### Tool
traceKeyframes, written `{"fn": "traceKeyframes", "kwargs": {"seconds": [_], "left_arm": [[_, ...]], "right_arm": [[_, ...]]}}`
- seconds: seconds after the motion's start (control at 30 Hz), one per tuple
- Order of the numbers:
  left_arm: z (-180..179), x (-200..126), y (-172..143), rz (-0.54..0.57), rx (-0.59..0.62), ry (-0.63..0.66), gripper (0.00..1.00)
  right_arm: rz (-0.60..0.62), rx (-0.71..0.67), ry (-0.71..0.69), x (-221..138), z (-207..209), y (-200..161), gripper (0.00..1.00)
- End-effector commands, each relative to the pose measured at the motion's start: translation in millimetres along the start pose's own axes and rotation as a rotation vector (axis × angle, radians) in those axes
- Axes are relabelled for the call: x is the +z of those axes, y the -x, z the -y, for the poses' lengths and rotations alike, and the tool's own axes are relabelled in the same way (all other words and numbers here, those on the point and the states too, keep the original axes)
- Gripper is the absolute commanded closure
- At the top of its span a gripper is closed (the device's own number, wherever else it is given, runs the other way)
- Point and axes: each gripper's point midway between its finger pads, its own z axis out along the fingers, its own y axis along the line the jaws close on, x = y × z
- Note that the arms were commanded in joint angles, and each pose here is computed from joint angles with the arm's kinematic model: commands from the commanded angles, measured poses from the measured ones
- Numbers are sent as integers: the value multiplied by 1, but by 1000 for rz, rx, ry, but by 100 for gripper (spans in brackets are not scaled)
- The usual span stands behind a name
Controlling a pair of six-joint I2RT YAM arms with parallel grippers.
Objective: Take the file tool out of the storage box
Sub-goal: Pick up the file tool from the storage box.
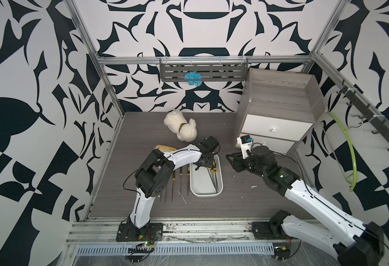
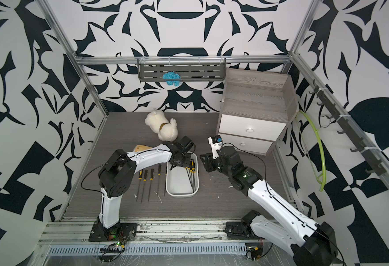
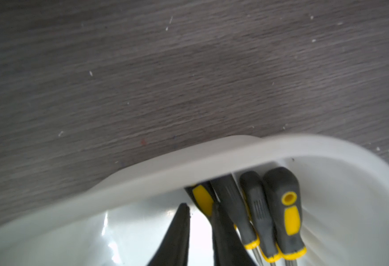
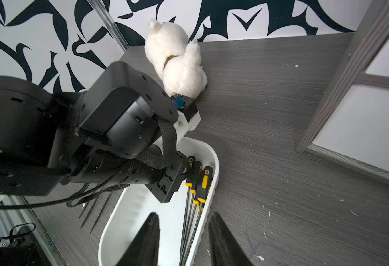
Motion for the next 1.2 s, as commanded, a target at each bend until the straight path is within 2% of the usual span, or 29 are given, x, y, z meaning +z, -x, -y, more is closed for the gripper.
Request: {"fn": "traceKeyframes", "kwargs": {"seconds": [0.0,0.1,0.3,0.43,0.57,0.7,0.83,1.0,1.17], "left_arm": [[-4,7,-4,-27,18,34,74],[-2,10,-7,-41,18,23,68],[-5,20,-14,-95,23,58,68],[-8,20,-16,-102,20,73,75],[-2,23,-19,-121,15,40,73],[1,23,-19,-118,4,20,81],[5,10,-11,-66,-5,-13,90],[11,-14,3,17,-16,-68,91],[15,-62,32,185,-14,-125,92]], "right_arm": [[48,3,30,-3,-7,13,60],[48,5,32,-3,-7,13,60],[44,5,33,-2,-7,12,60],[44,7,37,-2,-8,12,60],[46,6,36,-3,-8,12,60],[44,7,37,-2,-8,12,60],[44,7,35,-1,-7,12,60],[37,9,35,2,-7,10,60],[36,17,43,4,-8,9,60]]}}
